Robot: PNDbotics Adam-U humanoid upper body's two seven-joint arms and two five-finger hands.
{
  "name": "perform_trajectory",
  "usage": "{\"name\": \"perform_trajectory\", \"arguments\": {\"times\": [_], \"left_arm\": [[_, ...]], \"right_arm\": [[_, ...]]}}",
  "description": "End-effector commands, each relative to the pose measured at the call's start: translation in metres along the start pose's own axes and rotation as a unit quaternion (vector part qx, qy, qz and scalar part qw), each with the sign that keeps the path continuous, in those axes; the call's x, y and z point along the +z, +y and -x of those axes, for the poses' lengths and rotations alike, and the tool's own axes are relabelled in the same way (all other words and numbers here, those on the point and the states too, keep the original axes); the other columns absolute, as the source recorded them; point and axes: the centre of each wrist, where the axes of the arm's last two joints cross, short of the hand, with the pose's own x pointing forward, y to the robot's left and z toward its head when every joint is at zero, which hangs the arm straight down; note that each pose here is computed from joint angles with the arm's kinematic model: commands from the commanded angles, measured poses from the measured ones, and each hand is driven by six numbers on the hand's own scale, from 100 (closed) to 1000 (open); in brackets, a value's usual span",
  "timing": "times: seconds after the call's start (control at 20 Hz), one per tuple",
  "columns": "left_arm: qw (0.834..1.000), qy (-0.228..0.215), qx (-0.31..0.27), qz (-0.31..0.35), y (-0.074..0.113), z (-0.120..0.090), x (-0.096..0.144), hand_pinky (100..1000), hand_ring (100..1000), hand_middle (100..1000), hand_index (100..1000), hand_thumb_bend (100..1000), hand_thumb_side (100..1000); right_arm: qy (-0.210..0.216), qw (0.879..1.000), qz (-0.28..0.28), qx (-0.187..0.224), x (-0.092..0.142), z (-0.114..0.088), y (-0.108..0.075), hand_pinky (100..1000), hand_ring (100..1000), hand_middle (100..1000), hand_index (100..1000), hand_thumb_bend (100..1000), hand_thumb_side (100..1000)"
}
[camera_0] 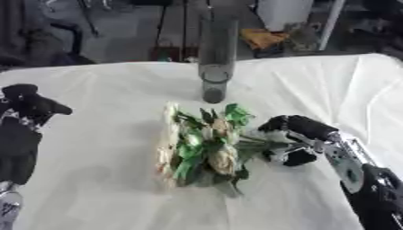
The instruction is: Arrange flowers into the vase.
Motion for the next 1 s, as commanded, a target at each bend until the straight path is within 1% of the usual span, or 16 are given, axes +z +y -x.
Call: {"name": "perform_trajectory", "arguments": {"times": [0.05, 0.25, 0.35, 0.45, 0.5, 0.6, 0.75, 0.9, 0.95, 1.0], "left_arm": [[1.0, -0.012, -0.002, 0.011, -0.0016, -0.0056, -0.0056, 615, 546, 453, 692, 749, 713], [1.0, -0.012, -0.002, 0.01, -0.0015, -0.0056, -0.0055, 615, 546, 453, 692, 749, 713], [1.0, -0.012, -0.003, 0.01, -0.0015, -0.0055, -0.0054, 615, 546, 453, 692, 749, 713], [1.0, -0.012, -0.003, 0.01, -0.0014, -0.0055, -0.0053, 615, 546, 453, 692, 749, 713], [1.0, -0.011, -0.003, 0.009, -0.0014, -0.0055, -0.0052, 615, 546, 453, 692, 749, 714], [1.0, -0.011, -0.003, 0.009, -0.0015, -0.0054, -0.0051, 615, 546, 453, 692, 749, 714], [1.0, -0.011, -0.003, 0.009, -0.0015, -0.0054, -0.0051, 615, 546, 453, 692, 749, 714], [1.0, -0.011, -0.003, 0.009, -0.0015, -0.0054, -0.0051, 615, 545, 453, 692, 749, 714], [1.0, -0.011, -0.003, 0.009, -0.0016, -0.0053, -0.005, 615, 545, 453, 692, 748, 714], [1.0, -0.01, -0.003, 0.009, -0.0016, -0.0052, -0.0049, 615, 545, 452, 692, 748, 715]], "right_arm": [[0.011, 1.0, 0.003, 0.01, 0.0009, 0.003, -0.0075, 690, 743, 695, 862, 318, 448], [0.017, 1.0, -0.002, 0.01, 0.001, 0.003, -0.0066, 668, 732, 677, 852, 316, 448], [0.019, 1.0, -0.002, 0.009, 0.0012, 0.0031, -0.0064, 616, 681, 626, 820, 313, 447], [0.022, 1.0, 0.0, 0.009, 0.0016, 0.0032, -0.0067, 596, 660, 609, 804, 311, 447], [0.024, 1.0, 0.001, 0.009, 0.0018, 0.0033, -0.0069, 549, 614, 556, 766, 306, 447], [0.026, 1.0, 0.004, 0.009, 0.0022, 0.0035, -0.0071, 509, 581, 509, 718, 303, 446], [0.03, 0.999, 0.008, 0.01, 0.0027, 0.004, -0.0075, 454, 533, 447, 639, 300, 444], [0.034, 0.999, 0.015, 0.011, 0.0034, 0.0046, -0.0082, 412, 498, 404, 566, 296, 443], [0.035, 0.999, 0.017, 0.011, 0.0037, 0.0048, -0.0083, 409, 496, 401, 561, 296, 443], [0.037, 0.999, 0.019, 0.012, 0.004, 0.005, -0.0084, 381, 477, 377, 544, 293, 441]]}}
